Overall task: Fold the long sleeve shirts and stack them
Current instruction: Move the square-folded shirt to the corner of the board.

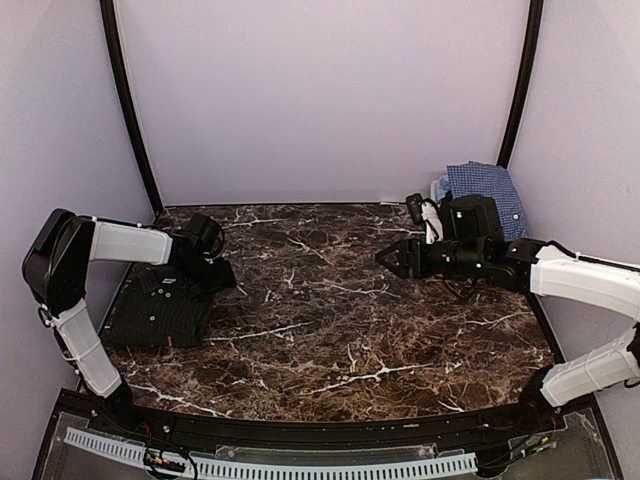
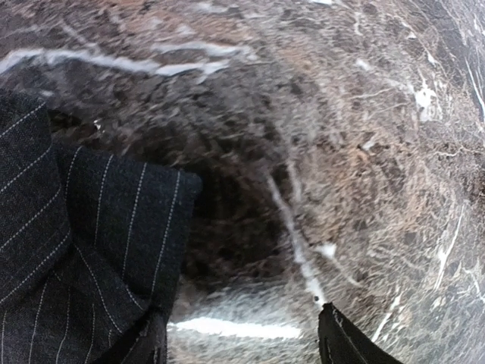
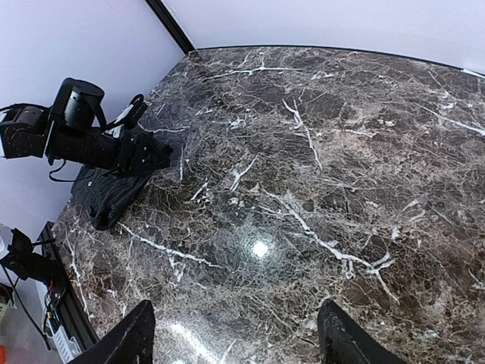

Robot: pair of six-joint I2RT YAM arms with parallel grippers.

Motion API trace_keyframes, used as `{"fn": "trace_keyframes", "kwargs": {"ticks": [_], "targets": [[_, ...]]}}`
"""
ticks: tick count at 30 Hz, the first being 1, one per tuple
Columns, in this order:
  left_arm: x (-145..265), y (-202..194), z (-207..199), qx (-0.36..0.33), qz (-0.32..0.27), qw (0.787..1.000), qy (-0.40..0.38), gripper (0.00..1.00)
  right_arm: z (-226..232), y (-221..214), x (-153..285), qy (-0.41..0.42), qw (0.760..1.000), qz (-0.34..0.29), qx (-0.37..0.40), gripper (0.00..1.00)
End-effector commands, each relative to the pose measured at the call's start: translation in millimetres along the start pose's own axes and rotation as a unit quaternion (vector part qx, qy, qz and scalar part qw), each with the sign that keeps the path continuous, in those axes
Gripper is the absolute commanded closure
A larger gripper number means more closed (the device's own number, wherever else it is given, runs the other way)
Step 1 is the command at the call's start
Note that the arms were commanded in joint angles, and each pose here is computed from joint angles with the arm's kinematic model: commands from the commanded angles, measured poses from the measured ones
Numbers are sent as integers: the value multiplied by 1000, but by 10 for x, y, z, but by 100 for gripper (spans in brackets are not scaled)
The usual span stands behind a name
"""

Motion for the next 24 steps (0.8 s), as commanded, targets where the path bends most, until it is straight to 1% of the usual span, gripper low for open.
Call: {"fn": "trace_keyframes", "kwargs": {"ticks": [1, 5, 9, 12, 14, 17, 19, 20, 24], "targets": [[137, -175, 274, -8, 21, 999, 31, 32, 26, 38, 30, 9, 1000, -19, 1, 30], [193, -207, 308, -13, 23, 999, 31, 32, 17, 28, -1, 11, 1000, -14, 0, 30], [244, -167, 242, -24, 16, 1000, 10, 32, 12, 25, -7, 10, 1000, -12, 0, 30], [303, -100, 115, -47, 4, 999, -9, 30, -7, 16, -9, 2, 1000, -13, -2, 30], [350, -80, -4, -67, 6, 997, -35, 29, -15, 19, -21, -3, 1000, -11, -4, 29], [440, -34, -170, -97, -8, 993, -70, 27, -18, 53, -35, -10, 1000, -12, -10, 29], [534, -4, -311, -119, -21, 987, -105, 25, -5, 78, -28, -10, 1000, -16, -17, 28], [577, 25, -363, -129, -28, 984, -116, 18, 1, 84, -17, -10, 1000, -18, -20, 27], [753, 92, -572, -160, -49, 972, -163, 10, -15, 110, 48, -24, 998, -38, -35, 22]]}}
Point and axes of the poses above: each gripper's point midway between its finger pads, its own x axis back along the fingers, its own z axis along the line the jaws close on, y = z × x, the point moved 8 cm from there along x, back along the fingers, and after that the axes turned 5 degrees about -x, right-handed, at the moved point
